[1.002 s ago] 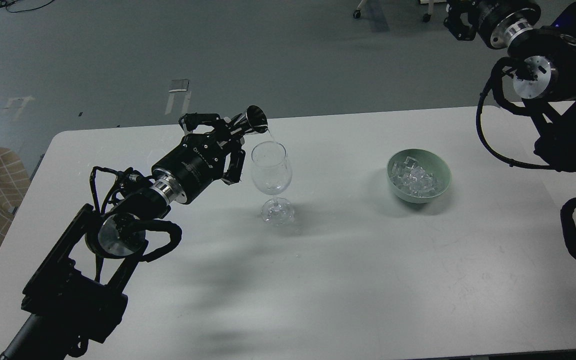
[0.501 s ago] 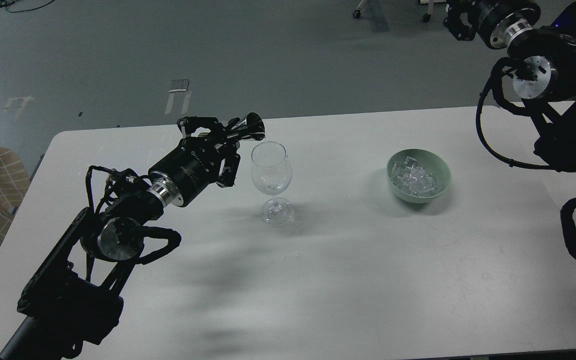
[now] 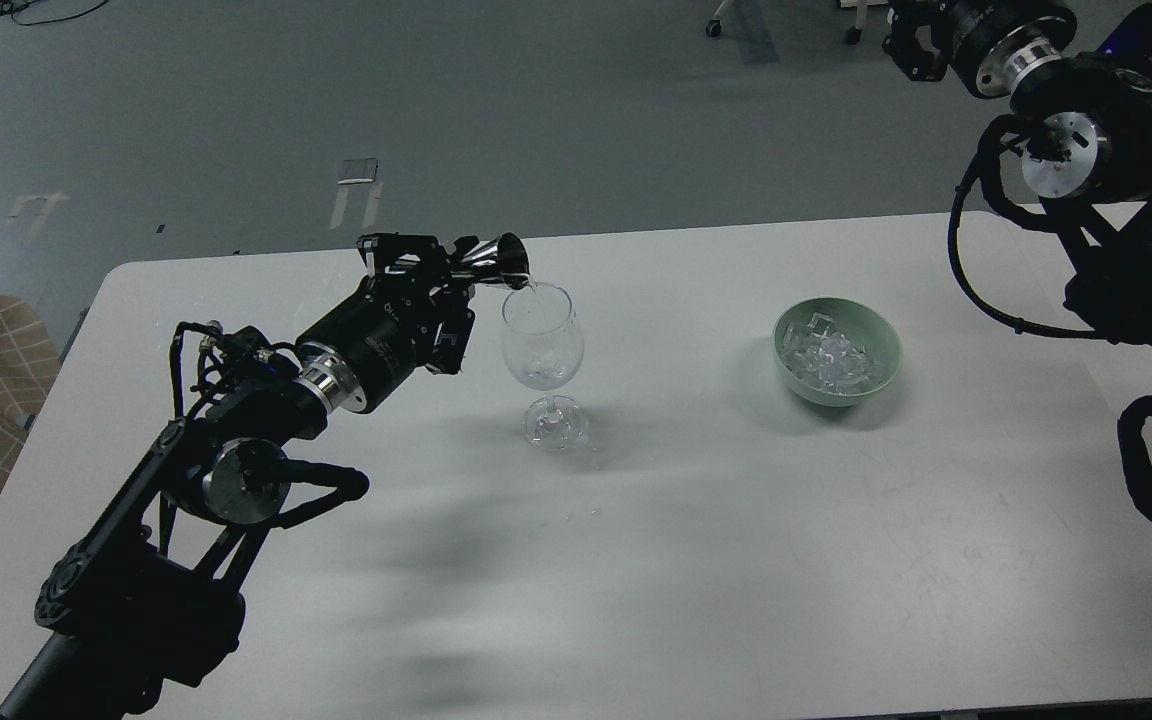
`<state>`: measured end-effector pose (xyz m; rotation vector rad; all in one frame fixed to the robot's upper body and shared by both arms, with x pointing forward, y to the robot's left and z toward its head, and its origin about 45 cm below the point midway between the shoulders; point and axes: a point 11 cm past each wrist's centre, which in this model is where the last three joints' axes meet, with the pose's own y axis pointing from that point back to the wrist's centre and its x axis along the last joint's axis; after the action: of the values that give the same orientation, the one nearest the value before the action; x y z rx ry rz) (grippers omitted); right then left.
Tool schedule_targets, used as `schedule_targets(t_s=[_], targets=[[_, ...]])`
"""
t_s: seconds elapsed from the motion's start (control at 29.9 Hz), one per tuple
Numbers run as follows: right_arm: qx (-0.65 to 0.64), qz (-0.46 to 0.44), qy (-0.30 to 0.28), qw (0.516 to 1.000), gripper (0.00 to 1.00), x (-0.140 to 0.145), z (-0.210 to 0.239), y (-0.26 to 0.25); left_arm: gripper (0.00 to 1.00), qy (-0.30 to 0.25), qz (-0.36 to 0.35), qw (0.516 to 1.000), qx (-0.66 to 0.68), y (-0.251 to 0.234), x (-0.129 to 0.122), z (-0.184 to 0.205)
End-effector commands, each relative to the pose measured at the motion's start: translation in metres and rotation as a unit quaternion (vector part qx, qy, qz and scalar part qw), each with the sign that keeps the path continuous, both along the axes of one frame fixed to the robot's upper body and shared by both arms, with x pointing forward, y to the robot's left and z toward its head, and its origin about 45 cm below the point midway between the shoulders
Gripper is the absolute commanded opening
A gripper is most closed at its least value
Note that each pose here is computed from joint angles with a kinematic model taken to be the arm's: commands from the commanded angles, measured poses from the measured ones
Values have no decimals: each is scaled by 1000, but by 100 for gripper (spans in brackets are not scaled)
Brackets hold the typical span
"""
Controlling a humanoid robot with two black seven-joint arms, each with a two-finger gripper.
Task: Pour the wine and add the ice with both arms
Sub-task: 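Tilt the jigger with the left gripper to pour into the glass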
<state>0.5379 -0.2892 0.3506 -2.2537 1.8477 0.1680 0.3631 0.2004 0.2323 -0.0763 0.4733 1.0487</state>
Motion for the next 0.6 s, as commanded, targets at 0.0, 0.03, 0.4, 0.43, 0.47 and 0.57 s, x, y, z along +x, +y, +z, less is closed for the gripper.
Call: schedule_targets(t_s=[0.0, 0.03, 0.4, 0.43, 0.47, 0.57], targets=[[0, 0, 0, 1000, 100, 0, 0, 0, 4, -10, -11, 1000, 12, -2, -1, 0], [0, 0, 0, 1000, 100, 0, 0, 0, 4, -11, -11, 1000, 13, -2, -1, 1], [0, -1, -1, 1000, 100, 0, 1, -2, 4, -22, -14, 999, 44, -3, 2, 3], [0, -1, -1, 1000, 100, 0, 1, -2, 4, -19, -17, 998, 51, -4, 2, 2], [0, -1, -1, 1000, 100, 0, 1, -2, 4, -19, -17, 998, 56, -4, 1, 1], [-1, -2, -2, 1000, 100, 0, 2, -2, 3, -26, -24, 997, 62, -5, 1, 3]])
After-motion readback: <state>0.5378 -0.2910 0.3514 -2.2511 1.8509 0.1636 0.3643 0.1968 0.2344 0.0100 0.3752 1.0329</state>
